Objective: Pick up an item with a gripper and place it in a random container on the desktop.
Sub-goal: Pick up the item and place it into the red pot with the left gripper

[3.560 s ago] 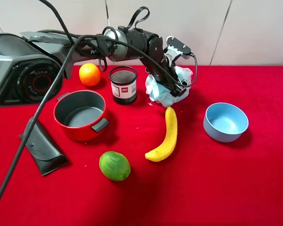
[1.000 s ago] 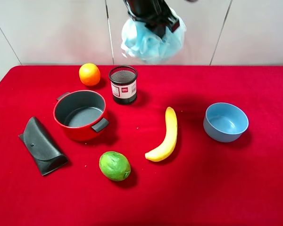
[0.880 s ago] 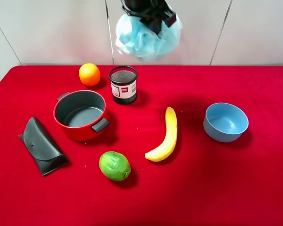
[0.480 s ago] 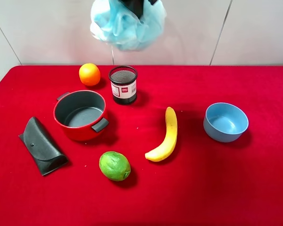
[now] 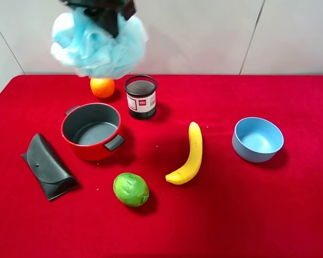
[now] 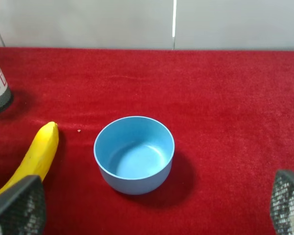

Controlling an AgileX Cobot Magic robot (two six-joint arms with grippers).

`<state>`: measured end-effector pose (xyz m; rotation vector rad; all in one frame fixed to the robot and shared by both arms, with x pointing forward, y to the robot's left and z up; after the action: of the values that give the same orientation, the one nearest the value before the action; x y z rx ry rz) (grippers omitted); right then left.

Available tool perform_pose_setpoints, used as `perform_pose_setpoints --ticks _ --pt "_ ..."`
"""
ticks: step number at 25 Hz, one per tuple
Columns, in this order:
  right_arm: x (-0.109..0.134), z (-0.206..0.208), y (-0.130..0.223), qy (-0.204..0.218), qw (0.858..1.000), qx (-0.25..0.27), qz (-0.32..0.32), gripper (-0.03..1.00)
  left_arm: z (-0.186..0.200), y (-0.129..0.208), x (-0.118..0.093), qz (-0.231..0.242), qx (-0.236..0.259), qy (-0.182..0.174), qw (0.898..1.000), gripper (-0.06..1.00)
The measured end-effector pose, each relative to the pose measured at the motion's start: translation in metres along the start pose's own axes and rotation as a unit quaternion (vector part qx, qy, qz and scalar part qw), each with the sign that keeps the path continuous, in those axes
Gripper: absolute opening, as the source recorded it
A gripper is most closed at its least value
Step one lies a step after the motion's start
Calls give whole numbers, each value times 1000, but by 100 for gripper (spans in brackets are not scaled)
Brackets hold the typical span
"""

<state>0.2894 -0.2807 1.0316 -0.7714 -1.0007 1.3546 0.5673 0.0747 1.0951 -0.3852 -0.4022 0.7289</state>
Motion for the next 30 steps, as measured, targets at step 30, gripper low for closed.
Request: perform_pose_setpoints --ticks 30 --pt "0 0 0 0 1000 0 0 69 -86 114 10 51 21 -20 998 29"
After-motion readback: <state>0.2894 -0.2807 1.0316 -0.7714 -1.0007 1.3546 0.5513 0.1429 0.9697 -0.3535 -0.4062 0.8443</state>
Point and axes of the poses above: a point on each arm's last joint axis where the gripper is mounted, z pointing back along that axis away from the gripper, x along the wrist's bending axis when the last joint is at zero, y = z × x, the point moved 6 cm from there along -z, pointing out along that axis toward the gripper, and after that the axes turned 7 degrees about -z, right-handed, at the moved point
